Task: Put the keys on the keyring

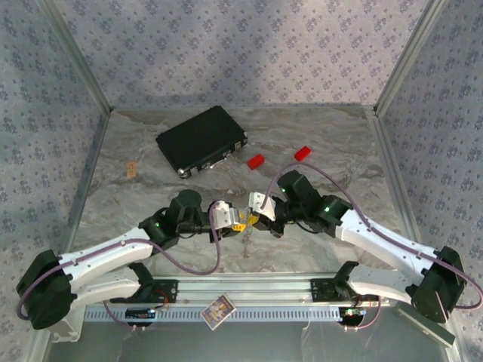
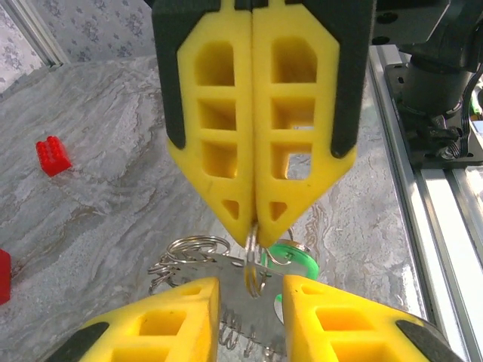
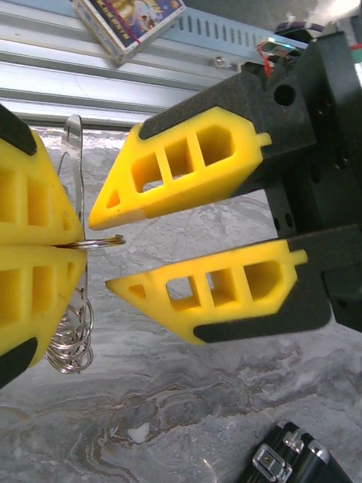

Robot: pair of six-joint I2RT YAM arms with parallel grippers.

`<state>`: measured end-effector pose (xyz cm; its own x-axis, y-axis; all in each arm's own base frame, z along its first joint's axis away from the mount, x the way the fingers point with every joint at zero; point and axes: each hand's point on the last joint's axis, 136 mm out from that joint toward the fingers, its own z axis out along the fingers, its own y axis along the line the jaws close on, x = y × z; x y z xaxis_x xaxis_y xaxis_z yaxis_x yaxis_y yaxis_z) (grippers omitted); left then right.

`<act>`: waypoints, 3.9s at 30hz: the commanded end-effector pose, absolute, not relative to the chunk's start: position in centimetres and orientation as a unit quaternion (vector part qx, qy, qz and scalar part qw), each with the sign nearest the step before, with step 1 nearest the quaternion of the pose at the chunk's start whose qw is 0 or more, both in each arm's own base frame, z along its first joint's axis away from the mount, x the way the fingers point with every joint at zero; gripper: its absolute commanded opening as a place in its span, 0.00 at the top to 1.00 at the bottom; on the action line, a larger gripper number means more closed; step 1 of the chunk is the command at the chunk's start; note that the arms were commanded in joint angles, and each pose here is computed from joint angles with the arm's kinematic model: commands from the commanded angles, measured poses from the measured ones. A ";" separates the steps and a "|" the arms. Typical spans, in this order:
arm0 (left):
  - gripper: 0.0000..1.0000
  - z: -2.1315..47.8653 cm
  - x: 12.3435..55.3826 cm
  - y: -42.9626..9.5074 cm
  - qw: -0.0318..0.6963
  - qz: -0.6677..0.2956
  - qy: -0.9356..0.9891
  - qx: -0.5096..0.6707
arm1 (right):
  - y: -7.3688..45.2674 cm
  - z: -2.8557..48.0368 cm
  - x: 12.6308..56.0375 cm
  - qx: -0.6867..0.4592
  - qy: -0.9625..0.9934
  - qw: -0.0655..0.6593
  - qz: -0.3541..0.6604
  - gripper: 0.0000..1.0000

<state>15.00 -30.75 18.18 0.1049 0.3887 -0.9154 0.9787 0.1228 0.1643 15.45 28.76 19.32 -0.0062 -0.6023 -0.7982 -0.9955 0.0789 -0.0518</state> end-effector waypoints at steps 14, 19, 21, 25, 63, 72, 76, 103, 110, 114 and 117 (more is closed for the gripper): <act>0.93 20.2 14.4 -31.3 0.479 -0.329 0.558 0.593 | 29.9 20.5 15.2 -0.645 0.628 0.345 0.266 1.00; 1.00 20.1 14.2 -31.1 0.481 -0.335 0.555 0.590 | 29.1 21.2 15.5 -0.613 0.635 0.372 0.289 0.87; 1.00 20.3 14.1 -31.1 0.489 -0.342 0.552 0.583 | 28.4 21.3 15.8 -0.589 0.643 0.383 0.305 0.75; 1.00 20.7 14.0 -31.1 0.502 -0.357 0.548 0.566 | 27.7 20.8 15.5 -0.561 0.650 0.391 0.331 0.69; 1.00 21.3 14.0 -31.5 0.526 -0.381 0.531 0.544 | 27.5 18.8 15.8 -0.541 0.662 0.402 0.329 0.66; 1.00 21.5 14.0 -31.5 0.528 -0.383 0.530 0.543 | 28.3 19.9 15.4 -0.544 0.641 0.416 0.347 0.67; 1.00 21.5 14.0 -31.4 0.528 -0.382 0.530 0.542 | 28.1 19.3 15.6 -0.539 0.652 0.411 0.340 0.67; 1.00 22.6 14.0 -31.5 0.547 -0.413 0.522 0.507 | 28.3 21.6 15.3 -0.484 0.622 0.495 0.366 0.66; 1.00 22.5 14.0 -31.6 0.546 -0.415 0.521 0.509 | 28.4 21.9 15.4 -0.485 0.619 0.497 0.367 0.70; 1.00 22.6 14.1 -31.5 0.548 -0.414 0.521 0.507 | 27.9 20.5 15.6 -0.482 0.636 0.489 0.353 0.70; 1.00 22.7 14.1 -31.5 0.550 -0.413 0.520 0.506 | 27.6 19.4 15.5 -0.480 0.651 0.474 0.349 0.67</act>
<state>14.57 -31.23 20.87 0.0817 0.1375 -0.9871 0.9804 0.1672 0.1044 15.65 27.93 20.32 -0.0665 -0.2729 -0.9597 -0.9589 0.2834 -0.0142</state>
